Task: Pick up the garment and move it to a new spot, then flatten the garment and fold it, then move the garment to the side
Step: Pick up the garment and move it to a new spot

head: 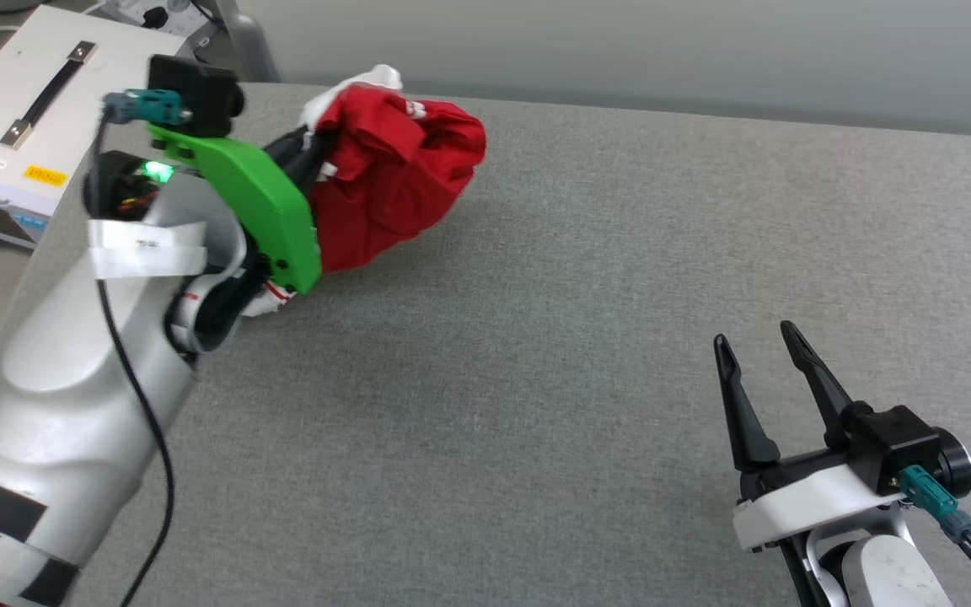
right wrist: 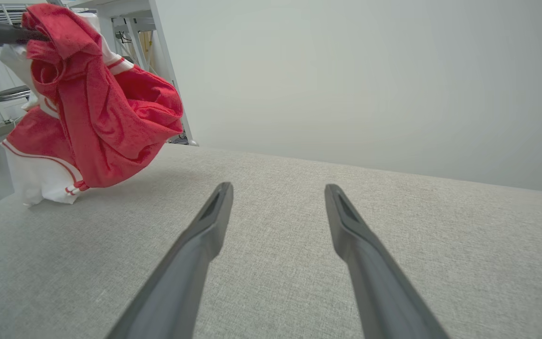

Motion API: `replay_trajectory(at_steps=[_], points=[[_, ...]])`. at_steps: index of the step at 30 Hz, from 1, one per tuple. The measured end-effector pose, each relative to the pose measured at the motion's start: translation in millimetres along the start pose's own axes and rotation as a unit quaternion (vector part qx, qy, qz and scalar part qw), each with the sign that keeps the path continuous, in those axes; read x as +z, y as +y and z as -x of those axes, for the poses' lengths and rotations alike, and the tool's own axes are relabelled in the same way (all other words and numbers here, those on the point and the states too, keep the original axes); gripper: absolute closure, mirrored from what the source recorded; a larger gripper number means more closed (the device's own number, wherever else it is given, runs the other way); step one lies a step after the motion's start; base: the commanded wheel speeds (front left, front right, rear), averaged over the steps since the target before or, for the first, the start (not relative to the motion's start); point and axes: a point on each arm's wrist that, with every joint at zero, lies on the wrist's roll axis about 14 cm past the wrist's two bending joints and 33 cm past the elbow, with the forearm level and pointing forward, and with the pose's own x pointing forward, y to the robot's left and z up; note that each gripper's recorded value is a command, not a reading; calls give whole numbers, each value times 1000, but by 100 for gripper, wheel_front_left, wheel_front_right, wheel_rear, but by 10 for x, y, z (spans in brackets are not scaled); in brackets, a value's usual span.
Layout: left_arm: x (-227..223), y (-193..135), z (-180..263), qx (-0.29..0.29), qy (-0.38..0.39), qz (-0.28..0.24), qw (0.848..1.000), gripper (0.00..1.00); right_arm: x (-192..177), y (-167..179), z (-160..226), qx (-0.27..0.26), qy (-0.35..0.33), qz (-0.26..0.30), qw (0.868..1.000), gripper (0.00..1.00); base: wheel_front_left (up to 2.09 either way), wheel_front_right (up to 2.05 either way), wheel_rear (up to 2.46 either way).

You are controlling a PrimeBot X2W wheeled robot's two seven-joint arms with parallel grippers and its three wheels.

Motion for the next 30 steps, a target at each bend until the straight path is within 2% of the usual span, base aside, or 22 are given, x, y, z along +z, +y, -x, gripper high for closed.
replay_trajectory(at_steps=[4, 10, 13, 16, 18, 20, 24, 27, 30], points=[[74, -592, -143, -58, -14, 0, 998, 100, 123, -163, 113, -28, -13, 9, 999, 0, 0, 0, 0], [0, -1744, -333, -158, -23, -7, 987, 100, 342, -683, 364, -111, -36, 30, 993, 0, 0, 0, 0], [-413, -2411, -276, -222, 22, -6, 975, 100, 450, -968, 538, -158, -47, 40, 985, 0, 0, 0, 0], [-880, -2856, -119, -268, 77, -13, 960, 100, 524, -1149, 683, -190, -54, 49, 979, 0, 0, 0, 0], [-1167, -3034, 9, -291, 113, -18, 950, 100, 559, -1226, 758, -204, -57, 53, 976, 0, 0, 0, 0], [-1471, -3154, 169, -314, 151, -30, 937, 0, 581, -1276, 818, -214, -58, 56, 974, 0, 0, 0, 0], [-1750, -3371, 456, -361, 192, -35, 912, 0, 579, -1276, 845, -216, -57, 56, 973, 0, 0, 0, 0], [-1696, -3395, 481, -364, 181, -23, 914, 0, 555, -1210, 791, -204, -55, 52, 976, 0, 0, 0, 0], [-1562, -3307, 398, -345, 153, -6, 926, 0, 529, -1106, 710, -186, -54, 47, 980, 0, 0, 0, 0]])
